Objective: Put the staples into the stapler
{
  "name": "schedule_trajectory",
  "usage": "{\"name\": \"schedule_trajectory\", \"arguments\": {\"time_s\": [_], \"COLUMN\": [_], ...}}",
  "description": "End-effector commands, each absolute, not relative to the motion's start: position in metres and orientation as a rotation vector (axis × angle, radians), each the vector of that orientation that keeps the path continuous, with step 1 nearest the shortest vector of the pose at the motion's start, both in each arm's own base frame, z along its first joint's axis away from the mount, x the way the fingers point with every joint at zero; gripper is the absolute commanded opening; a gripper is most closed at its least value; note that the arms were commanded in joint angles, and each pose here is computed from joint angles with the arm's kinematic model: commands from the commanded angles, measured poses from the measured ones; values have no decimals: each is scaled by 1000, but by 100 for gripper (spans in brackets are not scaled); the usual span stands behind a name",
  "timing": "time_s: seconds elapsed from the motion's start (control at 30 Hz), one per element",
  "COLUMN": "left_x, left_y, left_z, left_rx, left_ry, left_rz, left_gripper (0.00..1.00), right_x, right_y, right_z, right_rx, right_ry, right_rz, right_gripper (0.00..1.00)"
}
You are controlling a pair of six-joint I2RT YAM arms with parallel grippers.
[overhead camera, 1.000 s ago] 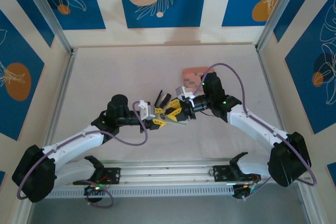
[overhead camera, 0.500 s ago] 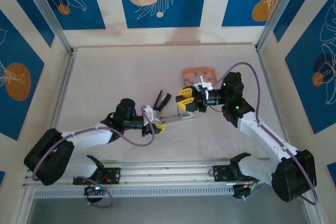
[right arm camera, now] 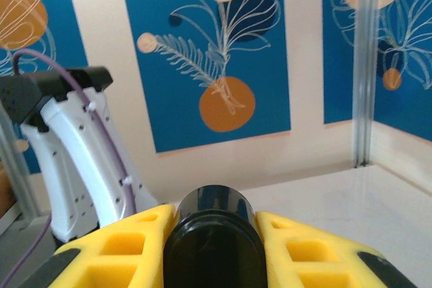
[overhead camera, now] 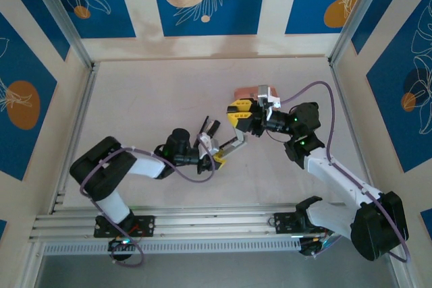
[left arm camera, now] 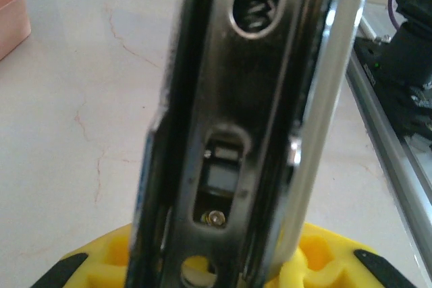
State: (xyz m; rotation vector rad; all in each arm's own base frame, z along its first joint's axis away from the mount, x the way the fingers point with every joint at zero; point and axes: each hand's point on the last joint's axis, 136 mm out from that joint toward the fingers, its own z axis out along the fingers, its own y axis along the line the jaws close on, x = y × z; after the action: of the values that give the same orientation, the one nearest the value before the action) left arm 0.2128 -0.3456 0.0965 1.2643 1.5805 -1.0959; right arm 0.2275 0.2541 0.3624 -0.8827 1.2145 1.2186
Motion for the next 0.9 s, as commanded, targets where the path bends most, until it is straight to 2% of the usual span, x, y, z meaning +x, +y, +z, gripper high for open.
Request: {"name": "schedule_trajectory", "arguments": {"time_s": [0.0, 0.27, 0.43, 0.6, 0.87], "left_x": [220, 222, 223, 225, 224], "left_y": [-362, -357, -358, -360, -364], "left_z": [141, 146, 149, 152, 151], "left_rx": [1165, 1134, 1133, 1127, 1183], "left_ry": [1417, 1418, 1417, 1416, 1434], "left_rz": [-1157, -1124, -1109, -1094, -1021], "left_gripper": [20, 39, 44, 56, 64], "right_x": [238, 250, 253, 258, 267], "right_y": [243, 247, 247, 245, 242], "right_z": [386, 379, 378, 377, 377], "right_rx": [-749, -661, -614, -543, -385], "right_ry": [1141, 1186, 1188, 1183, 1183], "right_rz": [1115, 1062, 1061, 1051, 1040], "right_gripper": [0, 0, 0, 0, 0]}}
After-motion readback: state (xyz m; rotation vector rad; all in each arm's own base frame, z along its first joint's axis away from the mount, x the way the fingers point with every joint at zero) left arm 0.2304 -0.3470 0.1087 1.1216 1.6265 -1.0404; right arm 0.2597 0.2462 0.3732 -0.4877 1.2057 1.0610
